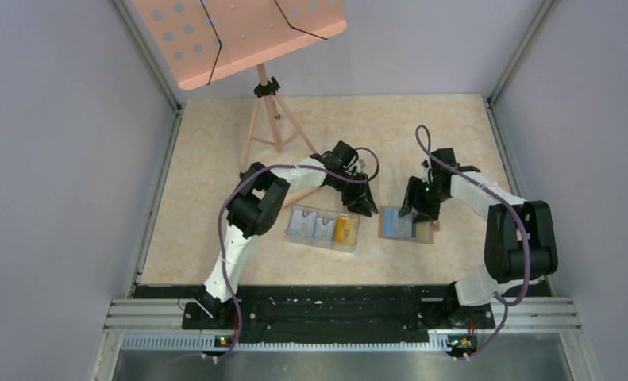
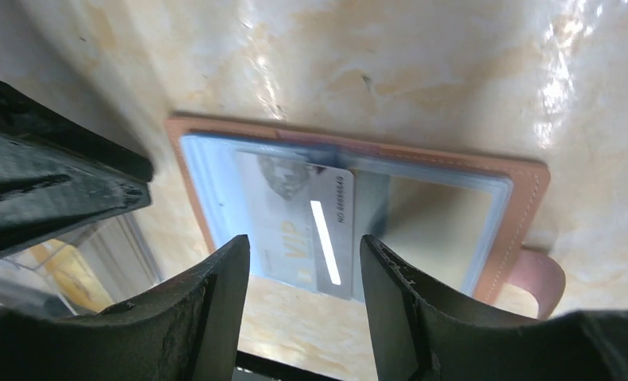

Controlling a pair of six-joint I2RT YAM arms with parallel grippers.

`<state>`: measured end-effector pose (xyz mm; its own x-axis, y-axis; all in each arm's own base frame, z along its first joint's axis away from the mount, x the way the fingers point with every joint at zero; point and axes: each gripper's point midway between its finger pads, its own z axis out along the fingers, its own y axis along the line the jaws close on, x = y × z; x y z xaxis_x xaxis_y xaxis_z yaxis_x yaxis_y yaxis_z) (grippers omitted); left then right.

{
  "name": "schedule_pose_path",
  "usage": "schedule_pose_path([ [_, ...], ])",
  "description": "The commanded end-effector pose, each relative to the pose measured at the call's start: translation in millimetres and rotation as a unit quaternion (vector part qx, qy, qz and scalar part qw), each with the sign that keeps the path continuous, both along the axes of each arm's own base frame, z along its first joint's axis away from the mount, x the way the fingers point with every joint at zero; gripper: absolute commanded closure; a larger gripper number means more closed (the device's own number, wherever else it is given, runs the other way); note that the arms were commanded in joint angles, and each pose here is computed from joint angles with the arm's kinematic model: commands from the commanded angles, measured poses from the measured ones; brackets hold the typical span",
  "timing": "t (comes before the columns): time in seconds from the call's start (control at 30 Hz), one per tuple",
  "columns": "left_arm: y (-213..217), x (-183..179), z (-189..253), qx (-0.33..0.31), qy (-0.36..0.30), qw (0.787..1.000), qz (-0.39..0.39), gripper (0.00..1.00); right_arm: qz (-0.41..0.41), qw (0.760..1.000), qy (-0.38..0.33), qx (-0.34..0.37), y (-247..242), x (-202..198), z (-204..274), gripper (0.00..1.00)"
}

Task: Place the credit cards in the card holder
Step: Insert the credit card into the card holder.

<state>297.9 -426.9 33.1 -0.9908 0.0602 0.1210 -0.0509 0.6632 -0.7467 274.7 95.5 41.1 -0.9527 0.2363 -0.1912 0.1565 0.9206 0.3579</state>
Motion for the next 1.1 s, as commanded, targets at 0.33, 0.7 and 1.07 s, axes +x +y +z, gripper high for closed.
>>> schedule_pose_path([
  [0.33,-3,-2,2,-0.021,0.004,1.000,-0.002,0.57,0.023,0.999,0.043,0.024,9,-19,-21,0.56],
  [0.7,-10,-10,5,-0.037,0.016,0.999,-0.020,0.57,0.053,0.995,0.044,0.071,47,-14,-25,0.72],
  [1.07,-26,-5,67,-0.117,-0.029,0.992,-0.039,0.63,0.062,0.992,0.031,0.107,59,-7,-20,0.73],
])
